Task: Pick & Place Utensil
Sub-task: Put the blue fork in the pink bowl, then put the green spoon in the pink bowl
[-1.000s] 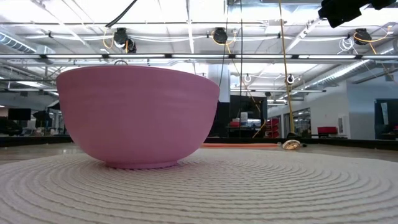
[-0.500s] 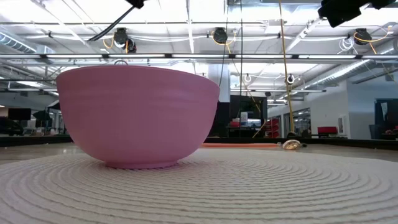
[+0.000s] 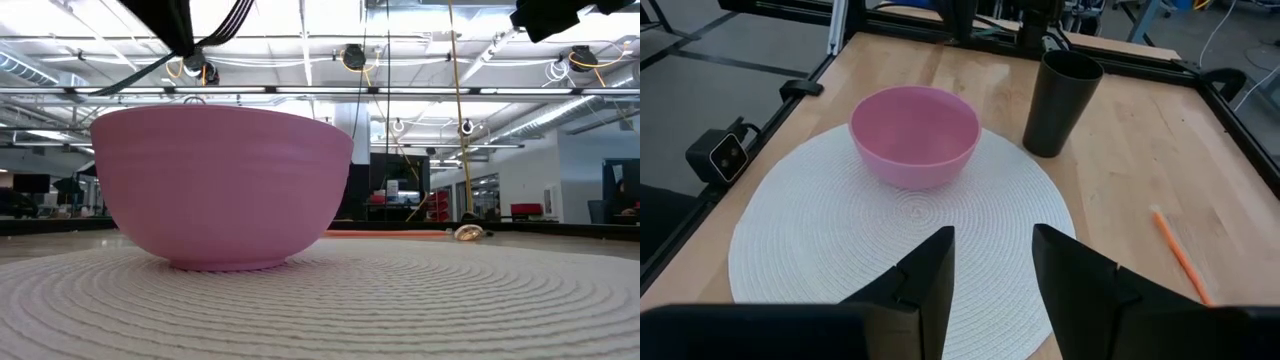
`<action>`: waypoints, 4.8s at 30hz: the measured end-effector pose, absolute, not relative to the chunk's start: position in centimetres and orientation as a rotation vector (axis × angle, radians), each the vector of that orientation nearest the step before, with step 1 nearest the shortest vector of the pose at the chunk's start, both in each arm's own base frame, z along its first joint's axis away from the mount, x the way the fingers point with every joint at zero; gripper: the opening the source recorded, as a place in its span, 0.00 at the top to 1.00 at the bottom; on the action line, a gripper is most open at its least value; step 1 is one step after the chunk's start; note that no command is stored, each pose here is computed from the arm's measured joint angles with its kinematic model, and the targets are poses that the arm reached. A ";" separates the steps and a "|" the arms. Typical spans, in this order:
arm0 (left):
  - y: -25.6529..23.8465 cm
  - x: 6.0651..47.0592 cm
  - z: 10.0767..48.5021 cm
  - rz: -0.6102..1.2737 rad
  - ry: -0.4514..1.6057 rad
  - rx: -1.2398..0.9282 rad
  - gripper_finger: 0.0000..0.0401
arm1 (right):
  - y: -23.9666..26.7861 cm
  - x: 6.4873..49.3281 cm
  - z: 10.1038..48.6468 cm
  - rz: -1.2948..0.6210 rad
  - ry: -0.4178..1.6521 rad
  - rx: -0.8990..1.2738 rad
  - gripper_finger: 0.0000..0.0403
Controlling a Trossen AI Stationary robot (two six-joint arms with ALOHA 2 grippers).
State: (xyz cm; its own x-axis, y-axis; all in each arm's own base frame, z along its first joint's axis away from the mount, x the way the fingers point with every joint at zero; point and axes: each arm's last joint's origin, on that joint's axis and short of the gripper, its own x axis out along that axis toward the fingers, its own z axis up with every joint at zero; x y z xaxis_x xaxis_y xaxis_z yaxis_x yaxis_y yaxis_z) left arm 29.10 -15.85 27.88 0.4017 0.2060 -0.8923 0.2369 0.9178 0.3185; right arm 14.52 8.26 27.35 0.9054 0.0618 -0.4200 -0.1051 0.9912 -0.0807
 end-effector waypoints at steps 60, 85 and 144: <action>-18.2 37.5 21.5 -0.390 1.506 0.780 0.97 | 8.5 14.9 25.1 0.105 0.362 -0.100 0.68; -17.1 36.7 22.2 -0.183 1.614 0.778 0.88 | 8.5 14.9 25.1 0.102 0.364 -0.068 0.68; -10.6 18.0 28.4 0.461 0.239 0.173 0.88 | -12.6 16.7 17.7 -0.911 0.863 0.911 0.68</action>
State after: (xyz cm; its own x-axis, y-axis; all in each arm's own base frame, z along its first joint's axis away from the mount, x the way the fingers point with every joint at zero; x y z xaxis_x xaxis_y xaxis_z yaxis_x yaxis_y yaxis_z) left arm 17.97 -10.60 28.38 0.8686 0.4582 -0.1885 -0.4178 0.8819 0.2186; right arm 16.71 -12.62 17.73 0.3583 -0.2668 -0.8947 0.9076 0.3243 0.2668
